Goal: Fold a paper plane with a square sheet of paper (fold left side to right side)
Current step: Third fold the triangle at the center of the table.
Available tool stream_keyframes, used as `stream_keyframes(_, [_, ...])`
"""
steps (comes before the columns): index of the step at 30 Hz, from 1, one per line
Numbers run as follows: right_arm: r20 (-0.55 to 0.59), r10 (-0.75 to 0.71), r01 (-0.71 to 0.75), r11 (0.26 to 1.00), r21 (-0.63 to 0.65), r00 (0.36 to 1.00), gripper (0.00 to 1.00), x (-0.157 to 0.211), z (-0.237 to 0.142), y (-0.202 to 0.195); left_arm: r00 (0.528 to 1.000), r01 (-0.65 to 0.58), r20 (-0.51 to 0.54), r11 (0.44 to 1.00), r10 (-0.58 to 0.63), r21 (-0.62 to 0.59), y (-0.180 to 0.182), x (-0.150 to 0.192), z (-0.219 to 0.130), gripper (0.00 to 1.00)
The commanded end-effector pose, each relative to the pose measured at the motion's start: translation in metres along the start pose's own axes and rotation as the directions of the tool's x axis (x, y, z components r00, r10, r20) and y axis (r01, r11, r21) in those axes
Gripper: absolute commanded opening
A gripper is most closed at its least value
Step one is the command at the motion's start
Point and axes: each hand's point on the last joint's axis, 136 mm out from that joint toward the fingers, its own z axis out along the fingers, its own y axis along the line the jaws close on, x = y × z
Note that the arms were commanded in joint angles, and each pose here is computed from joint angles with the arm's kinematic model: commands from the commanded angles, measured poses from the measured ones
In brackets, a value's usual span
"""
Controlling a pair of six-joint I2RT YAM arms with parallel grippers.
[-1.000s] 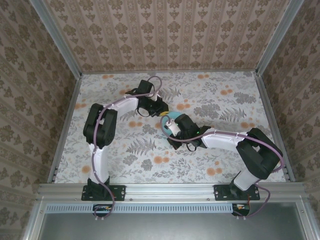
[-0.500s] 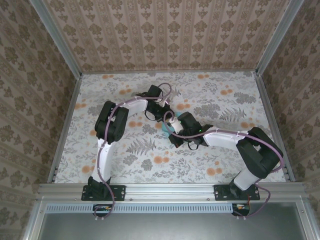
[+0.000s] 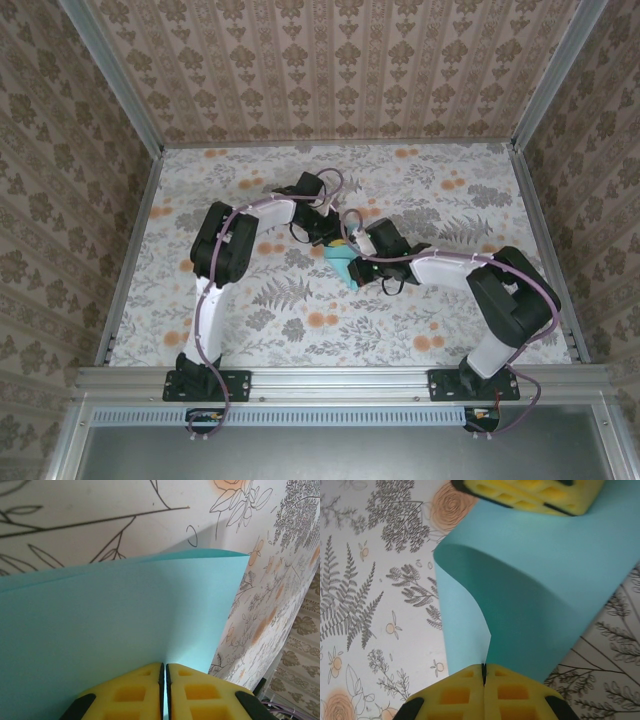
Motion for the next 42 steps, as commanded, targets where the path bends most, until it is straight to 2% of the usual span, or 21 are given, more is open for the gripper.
stream_keyframes(1, [0.037, 0.048, -0.047, 0.999, -0.028, 0.998, 0.0, -0.014, -0.001, 0.002, 0.999, 0.022, -0.039, 0.999, -0.024, -0.048, 0.022, 0.011, 0.011, 0.13])
stream_keyframes(17, [-0.002, 0.105, -0.105, 0.994, 0.029, 0.994, 0.0, -0.01, 0.006, -0.019, 0.999, 0.023, -0.048, 0.998, -0.026, -0.06, 0.025, 0.013, 0.016, 0.11])
stream_keyframes(42, [-0.034, 0.132, -0.13, 0.991, 0.044, 0.991, 0.0, 0.007, 0.005, -0.023, 0.998, 0.032, -0.048, 0.997, -0.035, -0.071, 0.027, 0.013, 0.016, 0.11])
